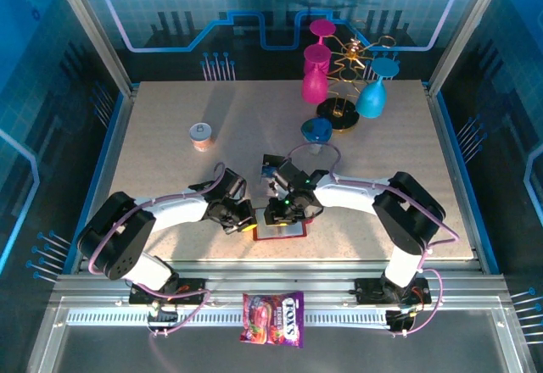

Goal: Take the credit cards out of the card holder

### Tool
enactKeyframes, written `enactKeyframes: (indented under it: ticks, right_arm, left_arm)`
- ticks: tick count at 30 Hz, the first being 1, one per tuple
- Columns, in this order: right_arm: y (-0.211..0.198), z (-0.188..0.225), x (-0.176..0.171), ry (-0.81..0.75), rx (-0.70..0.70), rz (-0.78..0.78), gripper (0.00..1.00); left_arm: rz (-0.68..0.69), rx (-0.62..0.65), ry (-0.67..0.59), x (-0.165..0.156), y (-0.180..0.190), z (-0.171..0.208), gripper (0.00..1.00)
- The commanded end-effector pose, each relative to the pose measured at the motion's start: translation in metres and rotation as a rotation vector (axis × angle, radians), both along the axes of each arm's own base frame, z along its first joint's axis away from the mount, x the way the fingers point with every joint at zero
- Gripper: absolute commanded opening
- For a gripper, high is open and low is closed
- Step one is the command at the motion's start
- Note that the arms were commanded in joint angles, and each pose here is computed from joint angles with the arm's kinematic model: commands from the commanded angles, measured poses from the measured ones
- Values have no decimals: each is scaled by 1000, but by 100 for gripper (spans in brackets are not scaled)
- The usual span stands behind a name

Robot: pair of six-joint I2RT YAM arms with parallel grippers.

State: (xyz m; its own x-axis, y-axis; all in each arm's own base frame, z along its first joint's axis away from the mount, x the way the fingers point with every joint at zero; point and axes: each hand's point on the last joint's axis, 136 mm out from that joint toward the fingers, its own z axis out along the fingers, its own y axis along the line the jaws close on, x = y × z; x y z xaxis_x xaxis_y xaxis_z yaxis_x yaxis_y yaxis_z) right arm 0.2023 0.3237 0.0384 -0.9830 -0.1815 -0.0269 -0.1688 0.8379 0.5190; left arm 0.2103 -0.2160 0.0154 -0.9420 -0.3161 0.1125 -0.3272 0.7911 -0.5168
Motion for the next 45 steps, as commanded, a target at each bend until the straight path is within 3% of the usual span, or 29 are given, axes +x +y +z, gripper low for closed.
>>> enactKeyframes:
  ticks: [1, 23, 45]
  right_arm:
    - [11, 2, -2, 20, 23, 9, 30]
    - [-5, -11, -5, 29, -63, 2, 33]
    - [-14, -11, -3, 23, -13, -45, 32]
  left_arm:
    - [-14, 12, 21, -9, 2, -5, 8]
    - [-18, 23, 24, -9, 4, -4, 8]
    - [-25, 29, 16, -4, 2, 5, 8]
